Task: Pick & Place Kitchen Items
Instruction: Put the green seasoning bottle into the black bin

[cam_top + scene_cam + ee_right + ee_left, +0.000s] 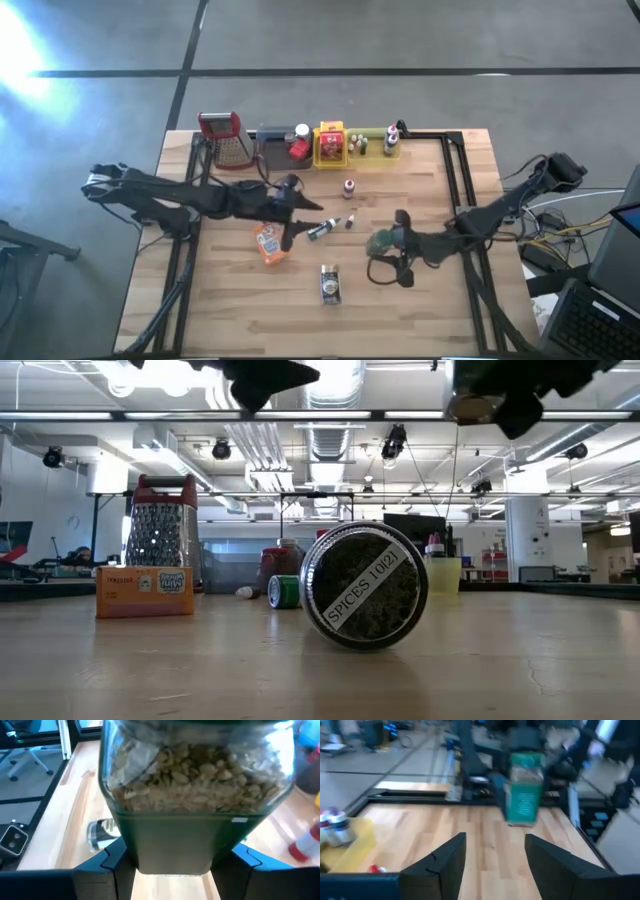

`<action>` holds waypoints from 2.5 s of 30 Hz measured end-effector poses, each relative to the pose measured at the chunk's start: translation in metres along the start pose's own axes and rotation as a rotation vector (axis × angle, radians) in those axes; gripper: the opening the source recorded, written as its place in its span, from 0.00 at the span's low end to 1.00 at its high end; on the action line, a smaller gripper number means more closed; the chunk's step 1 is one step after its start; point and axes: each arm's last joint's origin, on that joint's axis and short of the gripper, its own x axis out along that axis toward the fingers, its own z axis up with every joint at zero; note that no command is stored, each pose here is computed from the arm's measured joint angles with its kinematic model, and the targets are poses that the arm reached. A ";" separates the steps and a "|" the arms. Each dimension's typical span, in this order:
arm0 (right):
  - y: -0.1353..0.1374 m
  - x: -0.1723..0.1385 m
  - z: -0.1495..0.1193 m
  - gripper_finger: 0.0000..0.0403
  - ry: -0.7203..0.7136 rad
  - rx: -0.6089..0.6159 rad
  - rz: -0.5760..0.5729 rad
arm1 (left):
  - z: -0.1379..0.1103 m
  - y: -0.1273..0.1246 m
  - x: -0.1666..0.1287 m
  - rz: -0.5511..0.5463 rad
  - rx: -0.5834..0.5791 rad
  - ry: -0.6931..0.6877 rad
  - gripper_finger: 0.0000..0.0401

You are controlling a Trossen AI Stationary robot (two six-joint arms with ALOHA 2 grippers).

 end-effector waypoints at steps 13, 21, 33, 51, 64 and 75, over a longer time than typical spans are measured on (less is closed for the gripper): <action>-0.008 0.021 0.019 0.48 0.017 -0.065 0.014 | 0.024 -0.026 0.048 -0.081 0.110 0.010 0.51; -0.008 0.021 0.019 0.48 0.020 -0.073 0.014 | 0.040 -0.031 0.078 -0.080 0.144 0.065 0.54; -0.008 0.021 0.019 0.48 0.026 -0.084 0.012 | 0.052 -0.034 0.100 -0.077 0.144 0.130 0.72; -0.008 0.021 0.021 0.50 0.016 -0.108 0.014 | 0.049 -0.036 0.125 -0.078 0.142 0.102 0.71; -0.008 0.021 0.021 0.49 0.014 -0.116 0.012 | 0.049 -0.036 0.126 -0.078 0.142 0.088 0.58; -0.008 0.021 0.020 0.52 0.017 -0.118 0.011 | 0.049 -0.036 0.126 -0.078 0.141 0.089 0.53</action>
